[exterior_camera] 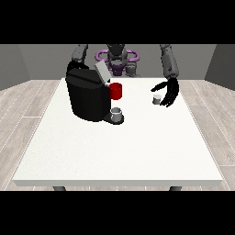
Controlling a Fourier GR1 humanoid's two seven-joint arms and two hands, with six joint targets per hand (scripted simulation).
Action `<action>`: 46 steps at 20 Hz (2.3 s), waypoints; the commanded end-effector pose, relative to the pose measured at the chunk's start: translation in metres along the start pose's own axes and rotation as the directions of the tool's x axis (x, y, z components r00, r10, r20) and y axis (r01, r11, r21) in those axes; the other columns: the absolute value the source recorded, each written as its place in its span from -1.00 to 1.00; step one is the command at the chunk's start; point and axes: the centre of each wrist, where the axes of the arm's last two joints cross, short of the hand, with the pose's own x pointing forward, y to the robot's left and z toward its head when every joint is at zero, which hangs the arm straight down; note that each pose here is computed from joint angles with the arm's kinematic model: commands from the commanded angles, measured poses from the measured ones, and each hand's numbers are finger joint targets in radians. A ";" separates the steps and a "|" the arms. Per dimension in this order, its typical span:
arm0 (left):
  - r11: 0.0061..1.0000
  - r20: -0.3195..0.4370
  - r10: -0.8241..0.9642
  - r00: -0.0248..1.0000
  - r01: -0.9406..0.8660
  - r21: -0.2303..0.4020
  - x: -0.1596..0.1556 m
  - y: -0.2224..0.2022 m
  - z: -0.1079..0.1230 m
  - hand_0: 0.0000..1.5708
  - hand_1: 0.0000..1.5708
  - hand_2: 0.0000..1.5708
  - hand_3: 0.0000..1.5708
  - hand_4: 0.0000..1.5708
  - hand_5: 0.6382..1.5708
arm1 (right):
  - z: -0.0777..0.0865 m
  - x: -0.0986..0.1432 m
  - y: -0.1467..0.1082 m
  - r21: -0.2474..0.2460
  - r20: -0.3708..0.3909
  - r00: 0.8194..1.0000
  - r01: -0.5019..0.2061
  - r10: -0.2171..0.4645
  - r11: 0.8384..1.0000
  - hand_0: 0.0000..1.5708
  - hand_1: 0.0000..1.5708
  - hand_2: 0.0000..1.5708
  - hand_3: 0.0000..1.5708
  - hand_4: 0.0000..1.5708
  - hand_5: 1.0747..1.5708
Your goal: Insert the coffee pod into the coffee machine and close the lid
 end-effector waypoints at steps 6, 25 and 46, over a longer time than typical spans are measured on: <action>0.990 0.034 -0.101 0.994 0.097 0.102 -0.013 -0.001 -0.002 -0.08 -0.08 0.08 -0.21 -0.81 1.00 | 0.002 0.013 -0.002 0.035 0.008 1.000 -0.002 0.002 0.999 -1.00 -1.00 -1.00 -1.00 -0.34 1.00; 0.963 0.152 -0.264 0.952 0.253 0.087 0.022 0.015 -0.025 0.81 0.81 0.85 0.81 -0.28 1.00 | 0.002 -0.009 0.003 -0.026 -0.019 0.999 0.035 -0.035 0.999 -1.00 -1.00 -1.00 -1.00 -0.46 1.00; 0.969 0.290 -0.247 0.925 0.243 0.050 0.152 0.036 -0.063 0.60 0.60 0.69 0.63 -0.32 1.00 | -0.012 -0.019 0.005 0.030 -0.103 0.994 0.047 -0.044 0.998 -1.00 -1.00 -1.00 -1.00 -0.39 1.00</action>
